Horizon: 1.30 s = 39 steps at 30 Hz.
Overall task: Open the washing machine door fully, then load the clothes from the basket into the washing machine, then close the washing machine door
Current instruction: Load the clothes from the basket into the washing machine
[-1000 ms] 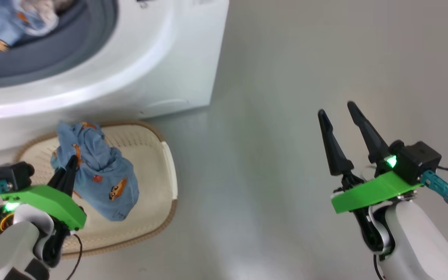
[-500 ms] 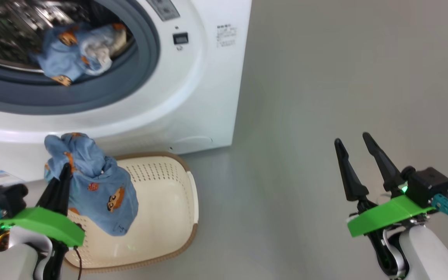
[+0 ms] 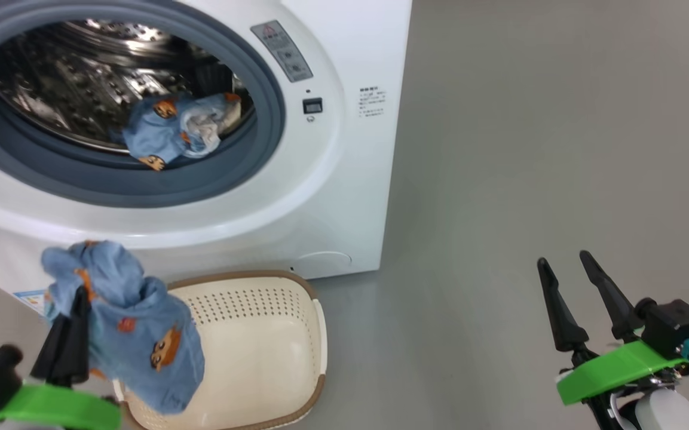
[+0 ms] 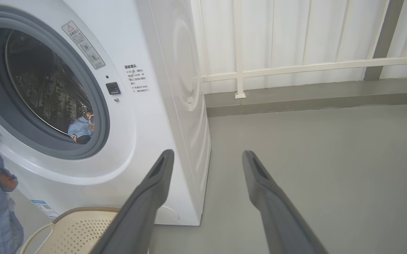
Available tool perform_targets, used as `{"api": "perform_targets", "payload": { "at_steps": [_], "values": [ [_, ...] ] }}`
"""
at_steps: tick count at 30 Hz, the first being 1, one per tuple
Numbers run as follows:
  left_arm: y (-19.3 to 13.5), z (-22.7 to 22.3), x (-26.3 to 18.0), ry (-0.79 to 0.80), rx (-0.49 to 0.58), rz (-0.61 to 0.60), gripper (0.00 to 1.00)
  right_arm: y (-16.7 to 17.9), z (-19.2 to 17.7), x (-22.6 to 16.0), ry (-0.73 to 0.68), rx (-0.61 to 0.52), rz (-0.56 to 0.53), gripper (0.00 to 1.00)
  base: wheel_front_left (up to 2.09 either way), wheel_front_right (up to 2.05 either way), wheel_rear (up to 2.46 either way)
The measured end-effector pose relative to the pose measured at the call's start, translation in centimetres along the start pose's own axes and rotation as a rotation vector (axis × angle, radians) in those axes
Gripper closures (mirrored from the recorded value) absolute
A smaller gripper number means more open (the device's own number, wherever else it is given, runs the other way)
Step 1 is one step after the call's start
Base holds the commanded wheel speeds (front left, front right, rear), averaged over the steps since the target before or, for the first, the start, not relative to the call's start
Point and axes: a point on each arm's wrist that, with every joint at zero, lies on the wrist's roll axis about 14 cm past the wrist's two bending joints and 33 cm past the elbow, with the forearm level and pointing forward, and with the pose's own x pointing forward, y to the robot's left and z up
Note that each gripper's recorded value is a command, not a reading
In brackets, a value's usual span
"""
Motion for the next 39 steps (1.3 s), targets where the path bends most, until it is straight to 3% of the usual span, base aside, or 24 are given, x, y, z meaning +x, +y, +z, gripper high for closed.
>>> {"api": "perform_targets", "payload": {
  "at_steps": [9, 21, 34, 39],
  "values": [
    [1.1, 1.7, -3.7, -0.078, 0.022, 0.064, 1.0, -0.1, 0.4, -0.8, -0.01, 0.001, -0.003, 0.0, 0.0, 0.0, 0.0],
    [1.1, 0.9, -3.4, -0.066, 0.0, 0.075, 1.0, -0.6, -0.4, -0.7, 0.009, 0.007, -0.02, 0.0, 0.0, 0.0, 0.0],
    [0.8, 3.8, 4.8, -0.156, 0.006, 0.024, 1.0, -0.7, -2.3, 2.0, 0.041, 0.04, -0.04, 0.0, 0.0, 0.0, 0.0],
    [1.0, 5.4, 9.8, -0.199, -0.001, 0.008, 1.0, -1.0, -3.3, 3.5, 0.056, 0.054, -0.051, 0.0, 0.0, 0.0, 0.0]
  ]
}}
